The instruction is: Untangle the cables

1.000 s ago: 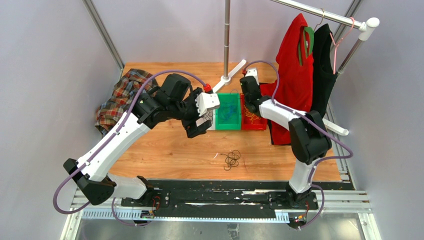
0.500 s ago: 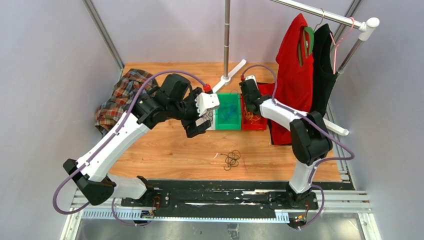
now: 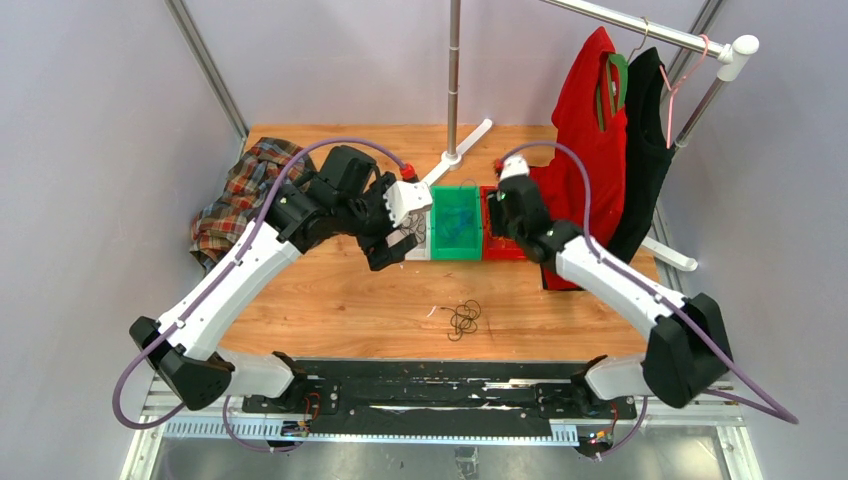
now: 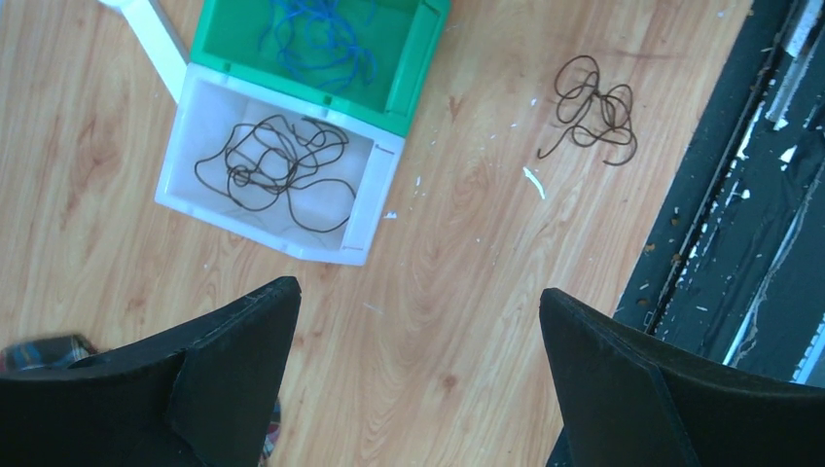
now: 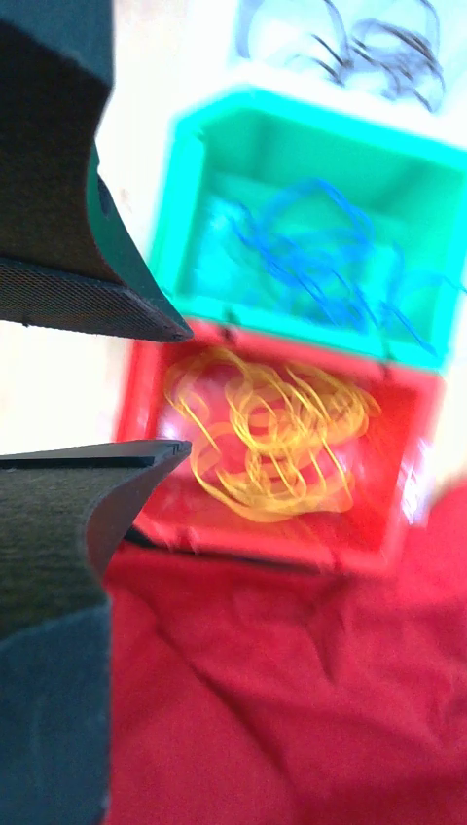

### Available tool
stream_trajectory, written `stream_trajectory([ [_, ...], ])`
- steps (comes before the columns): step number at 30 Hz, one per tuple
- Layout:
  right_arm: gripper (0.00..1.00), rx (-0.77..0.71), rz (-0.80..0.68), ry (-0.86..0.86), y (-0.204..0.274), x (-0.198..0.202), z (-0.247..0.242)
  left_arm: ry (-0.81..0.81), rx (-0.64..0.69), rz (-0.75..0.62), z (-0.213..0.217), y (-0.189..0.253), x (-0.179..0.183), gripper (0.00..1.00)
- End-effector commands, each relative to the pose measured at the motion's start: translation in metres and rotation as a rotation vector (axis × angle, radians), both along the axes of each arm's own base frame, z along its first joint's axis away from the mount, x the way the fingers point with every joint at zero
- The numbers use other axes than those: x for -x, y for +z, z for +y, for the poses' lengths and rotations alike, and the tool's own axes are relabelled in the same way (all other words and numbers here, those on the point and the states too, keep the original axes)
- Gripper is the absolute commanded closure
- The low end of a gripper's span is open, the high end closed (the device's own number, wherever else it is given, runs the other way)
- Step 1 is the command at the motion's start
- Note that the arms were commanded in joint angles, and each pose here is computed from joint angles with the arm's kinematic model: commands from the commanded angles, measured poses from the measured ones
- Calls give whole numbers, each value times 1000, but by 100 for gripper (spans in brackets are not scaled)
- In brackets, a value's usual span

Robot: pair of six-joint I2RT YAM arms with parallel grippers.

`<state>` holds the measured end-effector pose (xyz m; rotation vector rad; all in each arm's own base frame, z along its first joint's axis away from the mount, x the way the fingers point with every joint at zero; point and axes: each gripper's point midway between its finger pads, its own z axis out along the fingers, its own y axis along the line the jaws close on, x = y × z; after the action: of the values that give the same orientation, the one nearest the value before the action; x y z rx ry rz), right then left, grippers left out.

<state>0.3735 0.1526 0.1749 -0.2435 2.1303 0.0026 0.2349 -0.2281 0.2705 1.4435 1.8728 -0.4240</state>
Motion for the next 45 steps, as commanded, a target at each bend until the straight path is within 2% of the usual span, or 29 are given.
stream_trajectory([
  [1,58,-50,52,194,-30,67,55,37,24,14,3,-3,-12,2],
  [4,58,-102,104,280,-54,110,79,38,18,13,6,-6,-13,2],
  [7,58,-115,168,324,-79,134,89,29,23,28,5,-8,-10,2],
  [15,62,-59,278,314,-128,149,78,14,31,43,7,-12,-1,2],
  [21,67,-133,339,355,-147,164,85,2,28,51,8,-17,3,2],
  [24,73,-156,349,363,-147,167,87,-4,28,55,7,-18,4,2],
  [30,98,-244,275,377,-113,161,95,-7,31,68,5,-20,5,2],
  [41,99,-419,120,441,-23,155,114,-13,37,71,5,-19,7,2],
  [45,99,-455,19,463,18,145,120,37,34,44,15,-14,-4,2],
])
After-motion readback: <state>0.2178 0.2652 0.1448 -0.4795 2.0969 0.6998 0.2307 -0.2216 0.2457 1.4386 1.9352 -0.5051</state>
